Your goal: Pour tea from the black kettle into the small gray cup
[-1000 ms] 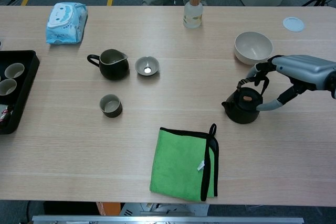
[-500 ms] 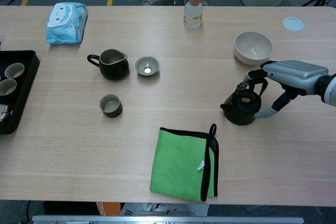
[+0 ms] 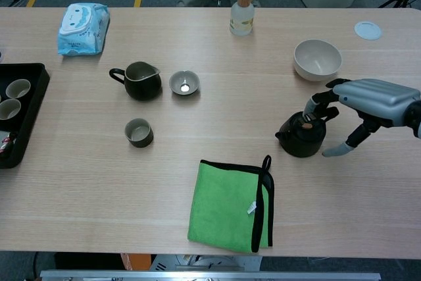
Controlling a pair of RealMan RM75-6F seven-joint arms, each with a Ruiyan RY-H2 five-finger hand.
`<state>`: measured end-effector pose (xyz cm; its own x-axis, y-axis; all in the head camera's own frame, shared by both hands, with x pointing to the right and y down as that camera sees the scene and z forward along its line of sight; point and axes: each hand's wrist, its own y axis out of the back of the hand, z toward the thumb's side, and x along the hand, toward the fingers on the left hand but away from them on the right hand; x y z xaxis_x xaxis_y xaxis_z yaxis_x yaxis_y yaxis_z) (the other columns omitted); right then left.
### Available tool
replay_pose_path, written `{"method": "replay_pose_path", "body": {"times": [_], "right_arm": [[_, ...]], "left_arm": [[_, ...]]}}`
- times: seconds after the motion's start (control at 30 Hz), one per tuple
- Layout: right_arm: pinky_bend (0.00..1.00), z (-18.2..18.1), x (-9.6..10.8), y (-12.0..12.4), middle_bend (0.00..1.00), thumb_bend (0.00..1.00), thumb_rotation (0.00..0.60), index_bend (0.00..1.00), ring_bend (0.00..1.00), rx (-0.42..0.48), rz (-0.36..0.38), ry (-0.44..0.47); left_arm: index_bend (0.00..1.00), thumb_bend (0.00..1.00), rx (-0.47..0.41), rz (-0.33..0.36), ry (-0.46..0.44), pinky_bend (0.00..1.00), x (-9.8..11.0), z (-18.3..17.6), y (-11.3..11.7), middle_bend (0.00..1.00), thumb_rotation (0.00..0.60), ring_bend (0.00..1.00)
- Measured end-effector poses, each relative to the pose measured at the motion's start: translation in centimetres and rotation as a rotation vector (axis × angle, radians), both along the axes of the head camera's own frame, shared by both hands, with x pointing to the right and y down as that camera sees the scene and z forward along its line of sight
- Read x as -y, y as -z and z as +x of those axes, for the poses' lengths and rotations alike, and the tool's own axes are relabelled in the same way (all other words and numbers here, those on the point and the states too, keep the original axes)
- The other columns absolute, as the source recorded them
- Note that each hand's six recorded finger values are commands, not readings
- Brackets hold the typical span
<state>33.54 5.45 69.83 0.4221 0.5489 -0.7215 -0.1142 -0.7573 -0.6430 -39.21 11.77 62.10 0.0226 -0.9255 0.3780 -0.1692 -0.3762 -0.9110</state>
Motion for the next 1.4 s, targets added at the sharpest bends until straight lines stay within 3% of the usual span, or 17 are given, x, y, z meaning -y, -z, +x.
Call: {"method": "replay_pose_path", "body": {"times": [0.4,1.4], "right_arm": [[0.0,1.2,-1.5,0.7,0.39,0.0,0.46,0.31,0.26,-0.037,-0.003,0.03],[0.0,0.6,-4.2,-1.1,0.39,0.0,0.46,0.31,0.26,-0.081,-0.024,0.108]], "left_arm": [[0.11,0.32,-0.001,-0.003,-0.003,0.06,-0.3,0.2,0.0,0.13,0.6,0.12],[0.11,0.33,-0.008,0.003,0.011,0.06,-1.0,-0.5,0.2,0.13,0.6,0.12]]}}
